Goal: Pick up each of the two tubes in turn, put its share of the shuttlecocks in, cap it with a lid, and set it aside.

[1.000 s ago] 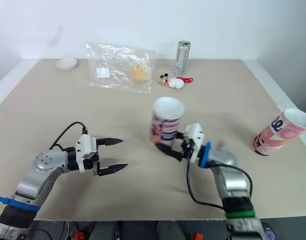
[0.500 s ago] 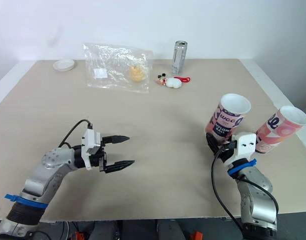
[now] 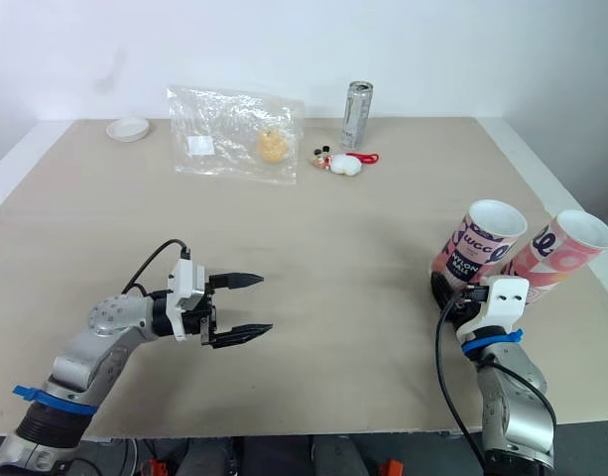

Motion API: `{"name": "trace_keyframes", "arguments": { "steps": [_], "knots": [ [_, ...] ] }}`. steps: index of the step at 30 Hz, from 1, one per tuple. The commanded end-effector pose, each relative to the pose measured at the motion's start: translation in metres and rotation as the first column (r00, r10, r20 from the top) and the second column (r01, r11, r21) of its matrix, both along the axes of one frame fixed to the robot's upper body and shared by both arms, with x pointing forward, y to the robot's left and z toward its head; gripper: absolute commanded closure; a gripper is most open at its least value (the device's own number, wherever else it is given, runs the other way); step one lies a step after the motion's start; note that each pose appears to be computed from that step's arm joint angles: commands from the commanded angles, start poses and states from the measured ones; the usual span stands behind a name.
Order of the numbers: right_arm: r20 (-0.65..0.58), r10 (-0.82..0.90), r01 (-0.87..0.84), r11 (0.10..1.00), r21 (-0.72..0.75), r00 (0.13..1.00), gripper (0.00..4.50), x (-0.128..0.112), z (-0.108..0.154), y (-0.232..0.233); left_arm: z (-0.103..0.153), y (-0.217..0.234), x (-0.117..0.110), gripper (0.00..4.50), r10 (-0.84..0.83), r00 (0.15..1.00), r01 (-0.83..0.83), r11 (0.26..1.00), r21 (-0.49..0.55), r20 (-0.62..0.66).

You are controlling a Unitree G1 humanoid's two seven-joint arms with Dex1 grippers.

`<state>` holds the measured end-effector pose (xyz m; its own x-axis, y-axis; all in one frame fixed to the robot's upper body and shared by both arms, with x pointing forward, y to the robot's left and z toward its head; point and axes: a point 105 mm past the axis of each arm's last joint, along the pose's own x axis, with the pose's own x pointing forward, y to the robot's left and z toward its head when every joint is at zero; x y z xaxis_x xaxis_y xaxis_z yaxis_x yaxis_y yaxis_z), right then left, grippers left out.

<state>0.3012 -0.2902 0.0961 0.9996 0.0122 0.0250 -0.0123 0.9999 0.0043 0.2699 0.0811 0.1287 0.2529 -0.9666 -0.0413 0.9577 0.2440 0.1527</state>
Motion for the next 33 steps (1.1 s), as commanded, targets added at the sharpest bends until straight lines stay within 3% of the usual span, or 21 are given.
{"name": "trace_keyframes", "arguments": {
  "steps": [1, 8, 9, 13, 22, 33],
  "knots": [
    [0.007, -0.034, 0.034, 0.999, -0.011, 0.999, 1.6, -0.002, 0.004, -0.011, 0.009, -0.001, -0.001, 0.0, -0.013, 0.998, 0.013, 1.0, -0.002, 0.059],
    [-0.022, -0.027, 0.027, 1.0, 0.005, 0.999, 1.6, -0.006, -0.004, -0.011, 0.008, -0.001, 0.001, 0.0, -0.013, 0.998, 0.012, 1.0, 0.008, 0.065],
    [-0.025, -0.025, 0.025, 1.0, 0.004, 0.999, 1.0, -0.006, -0.004, -0.012, 0.007, -0.001, 0.001, 0.0, -0.013, 0.998, 0.012, 1.0, 0.009, 0.066],
    [-0.03, -0.021, 0.021, 1.0, 0.003, 0.999, 0.08, -0.007, -0.005, -0.012, 0.006, -0.001, 0.002, 0.0, -0.013, 0.998, 0.012, 1.0, 0.016, 0.067],
    [-0.043, -0.017, 0.017, 1.0, -0.001, 0.999, 0.08, -0.017, -0.004, -0.013, 0.005, 0.0, 0.004, 0.0, -0.015, 0.997, 0.013, 1.0, 0.026, 0.072],
    [-0.093, 0.074, -0.078, 0.996, -0.035, 0.993, 0.08, -0.06, 0.0, 0.009, 0.001, 0.001, 0.007, 0.0, -0.02, 0.998, 0.018, 0.999, 0.036, 0.066]
  ]
}}
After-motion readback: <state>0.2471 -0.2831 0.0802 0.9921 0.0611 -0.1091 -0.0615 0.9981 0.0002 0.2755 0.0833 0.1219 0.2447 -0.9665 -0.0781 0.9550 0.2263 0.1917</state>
